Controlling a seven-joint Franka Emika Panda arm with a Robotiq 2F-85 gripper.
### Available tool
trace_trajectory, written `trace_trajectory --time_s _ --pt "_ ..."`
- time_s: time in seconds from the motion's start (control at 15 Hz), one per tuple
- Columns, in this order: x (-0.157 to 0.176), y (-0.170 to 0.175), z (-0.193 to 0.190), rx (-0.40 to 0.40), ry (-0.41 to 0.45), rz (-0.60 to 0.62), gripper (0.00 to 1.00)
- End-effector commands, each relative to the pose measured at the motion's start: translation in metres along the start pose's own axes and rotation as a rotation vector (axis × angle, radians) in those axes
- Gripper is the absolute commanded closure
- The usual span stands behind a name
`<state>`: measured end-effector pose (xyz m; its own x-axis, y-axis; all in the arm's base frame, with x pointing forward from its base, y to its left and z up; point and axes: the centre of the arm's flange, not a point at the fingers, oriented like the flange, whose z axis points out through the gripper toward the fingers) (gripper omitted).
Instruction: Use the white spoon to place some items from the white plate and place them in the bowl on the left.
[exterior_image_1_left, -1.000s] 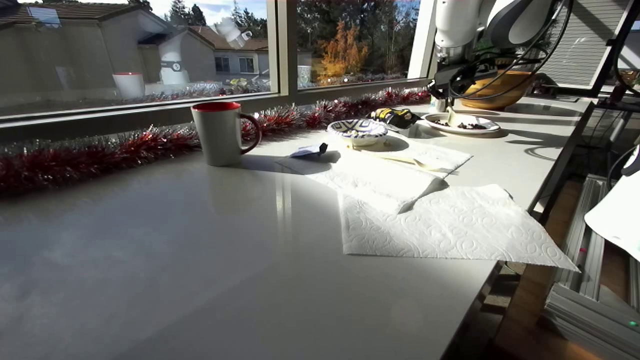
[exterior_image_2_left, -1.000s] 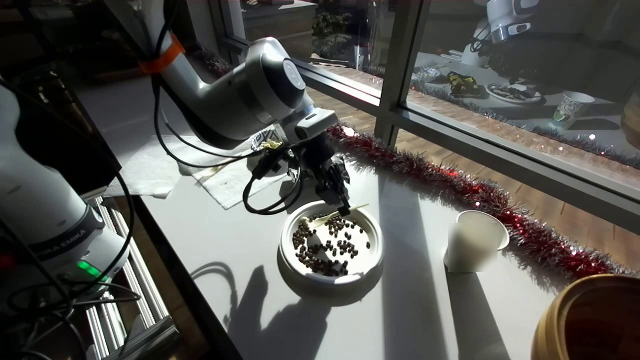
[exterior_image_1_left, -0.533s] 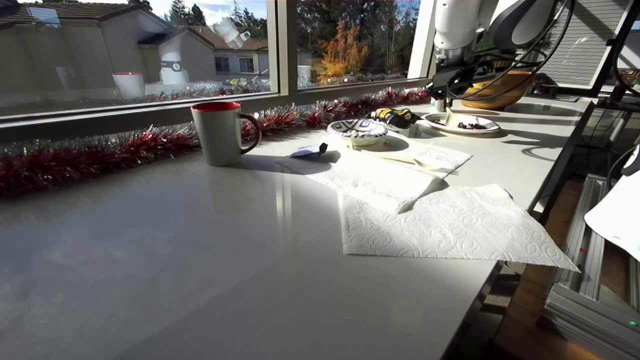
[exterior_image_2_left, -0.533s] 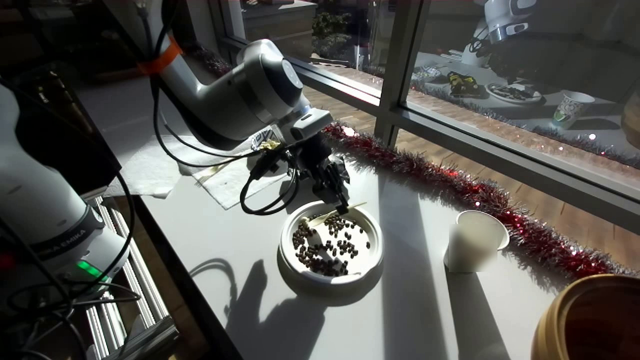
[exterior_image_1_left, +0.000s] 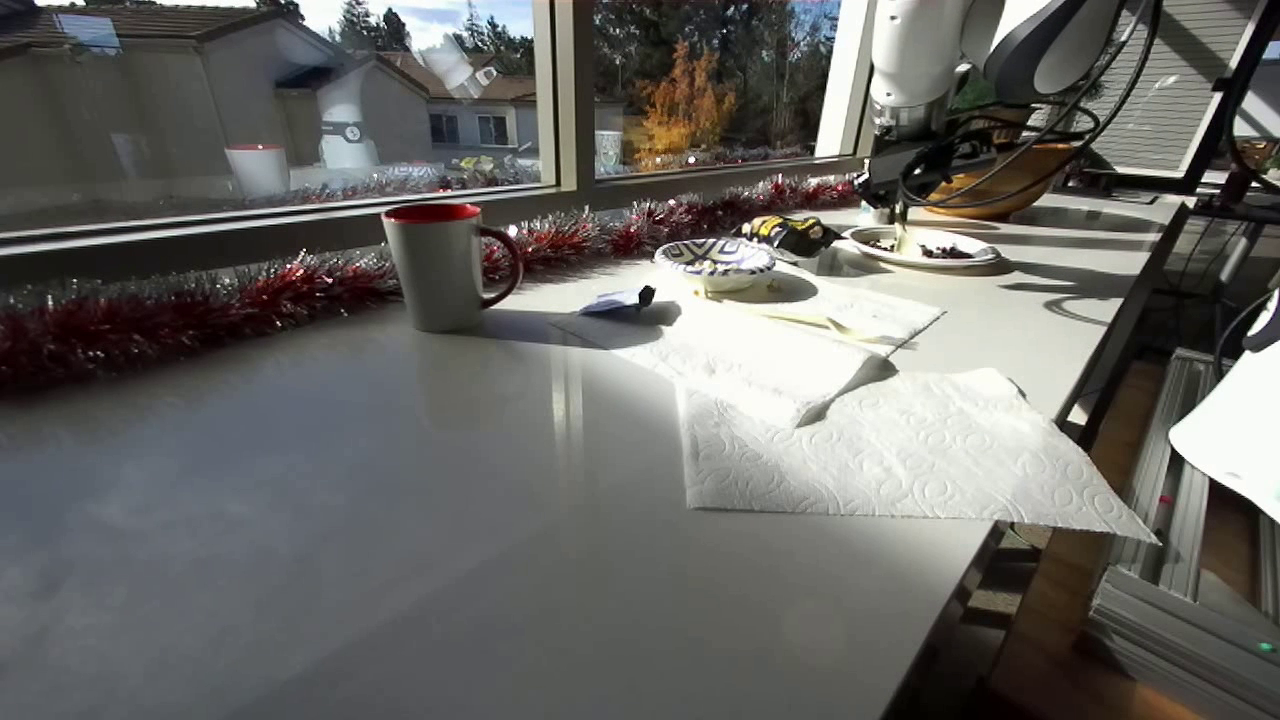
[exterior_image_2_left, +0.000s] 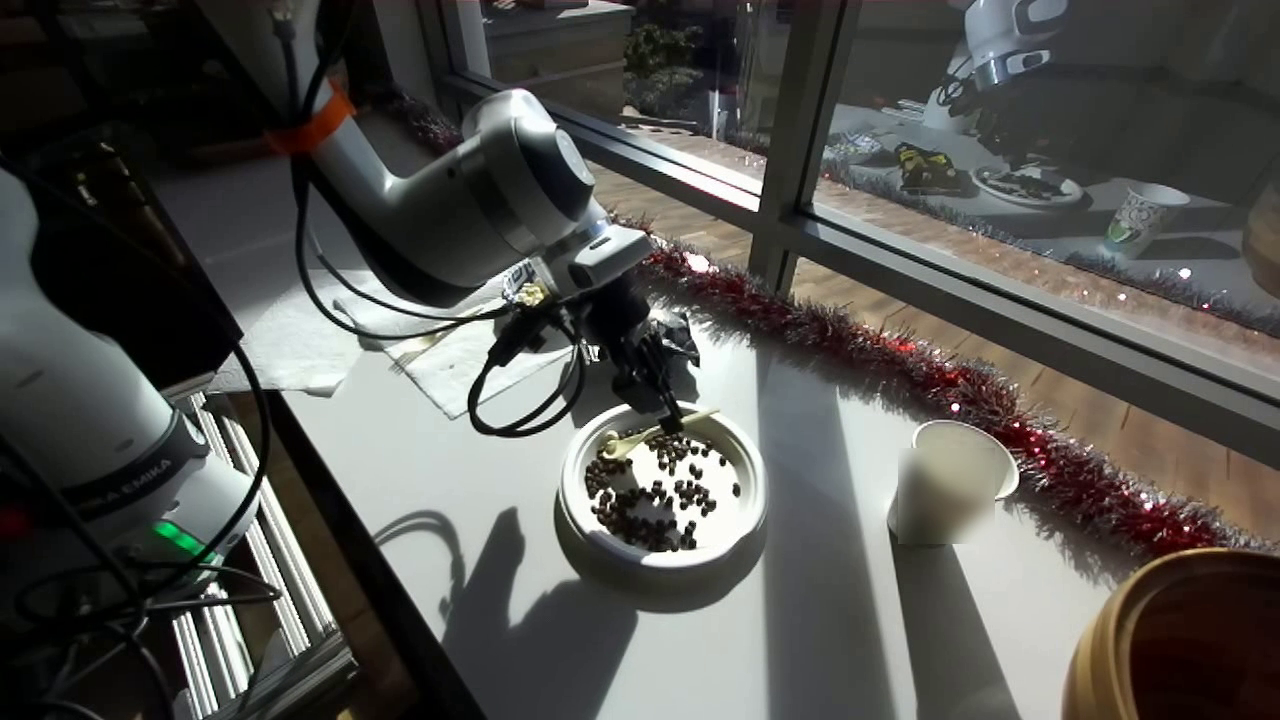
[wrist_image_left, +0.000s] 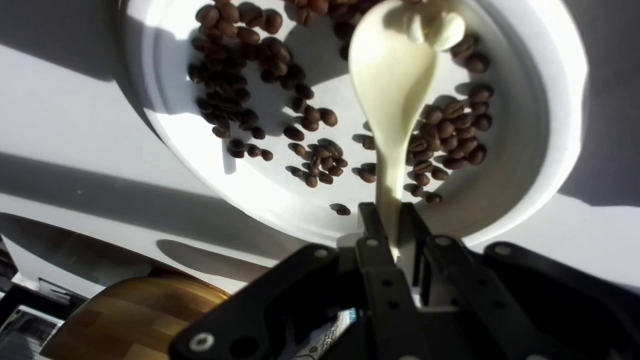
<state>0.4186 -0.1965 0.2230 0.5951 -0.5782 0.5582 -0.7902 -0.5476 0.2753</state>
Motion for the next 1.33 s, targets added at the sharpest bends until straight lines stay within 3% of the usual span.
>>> trace_trajectory --time_s 0.0,0.47,1.27 --pt "-0.008 0.001 -0.003 0.039 -0.002 0.023 0.97" --pt "-0.003 0.002 0.002 0.111 -0.068 0.067 0.97" --pt "0.02 0.027 0.03 0.333 -0.269 0.074 0.97"
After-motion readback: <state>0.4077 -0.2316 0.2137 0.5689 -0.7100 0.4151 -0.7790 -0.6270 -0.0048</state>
